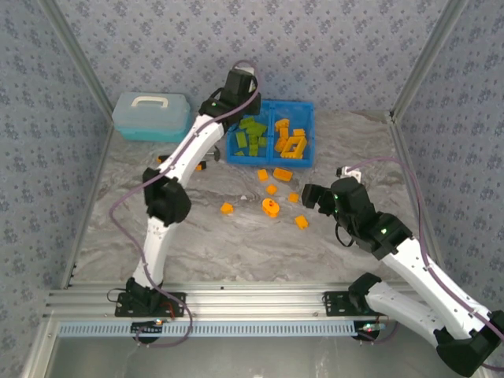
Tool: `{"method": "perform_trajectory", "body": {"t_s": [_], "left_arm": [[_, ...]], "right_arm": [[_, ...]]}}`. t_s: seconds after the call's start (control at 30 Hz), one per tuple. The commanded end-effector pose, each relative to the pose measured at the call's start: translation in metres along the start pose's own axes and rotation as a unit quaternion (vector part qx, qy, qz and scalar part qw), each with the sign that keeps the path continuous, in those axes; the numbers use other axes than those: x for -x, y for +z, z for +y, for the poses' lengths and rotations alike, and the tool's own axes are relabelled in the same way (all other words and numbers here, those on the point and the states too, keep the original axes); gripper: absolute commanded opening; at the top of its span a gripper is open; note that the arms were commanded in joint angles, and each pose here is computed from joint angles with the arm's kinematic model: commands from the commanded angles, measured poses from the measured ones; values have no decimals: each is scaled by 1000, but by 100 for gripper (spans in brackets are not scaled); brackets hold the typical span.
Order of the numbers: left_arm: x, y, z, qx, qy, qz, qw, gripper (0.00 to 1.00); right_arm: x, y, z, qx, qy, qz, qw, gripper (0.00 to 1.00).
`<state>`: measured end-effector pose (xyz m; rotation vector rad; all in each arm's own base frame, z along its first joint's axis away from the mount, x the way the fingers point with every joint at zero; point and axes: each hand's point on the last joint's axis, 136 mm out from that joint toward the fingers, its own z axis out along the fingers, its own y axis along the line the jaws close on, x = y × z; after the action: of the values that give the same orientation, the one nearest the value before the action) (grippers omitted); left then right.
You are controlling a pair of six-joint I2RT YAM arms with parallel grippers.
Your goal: Sort the legos into containers by color
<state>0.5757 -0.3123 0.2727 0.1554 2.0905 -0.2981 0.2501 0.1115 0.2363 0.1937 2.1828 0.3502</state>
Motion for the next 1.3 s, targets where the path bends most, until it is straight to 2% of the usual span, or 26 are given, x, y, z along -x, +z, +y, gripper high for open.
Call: {"method": "perform_trajectory", "body": {"t_s": [0.0,0.17,0.33,0.4,0.53,0.67,0.77,0.93,1.1,1.27], "left_arm": [[-42,34,7,28,25,54,998,33],[-60,59,25,27,-27,70,997,40],[-46,38,7,-3,-16,67,998,61],[-31,18,1,-11,-14,60,998,68],[-7,-30,-10,-32,-18,54,998,69],[7,-98,-21,-75,-30,42,996,71],[1,-152,-27,-121,-31,19,992,74],[-49,-214,-16,-142,-7,28,989,83],[-124,-248,1,-150,21,78,985,99],[-177,-277,21,-152,-6,116,982,99]], "right_arm": [[1,-5,-3,-3,13,-2,1000,100],[4,-6,-1,2,15,-5,1000,100],[3,-2,1,1,8,0,1000,100],[1,1,1,-2,7,4,1000,100],[-7,9,2,-3,-3,19,1000,100],[-14,27,21,27,-73,44,996,100],[-26,46,39,58,-127,77,987,100],[-54,85,67,102,-207,157,960,100],[-86,131,79,105,-236,226,939,99],[-108,161,91,103,-255,261,925,97]]}}
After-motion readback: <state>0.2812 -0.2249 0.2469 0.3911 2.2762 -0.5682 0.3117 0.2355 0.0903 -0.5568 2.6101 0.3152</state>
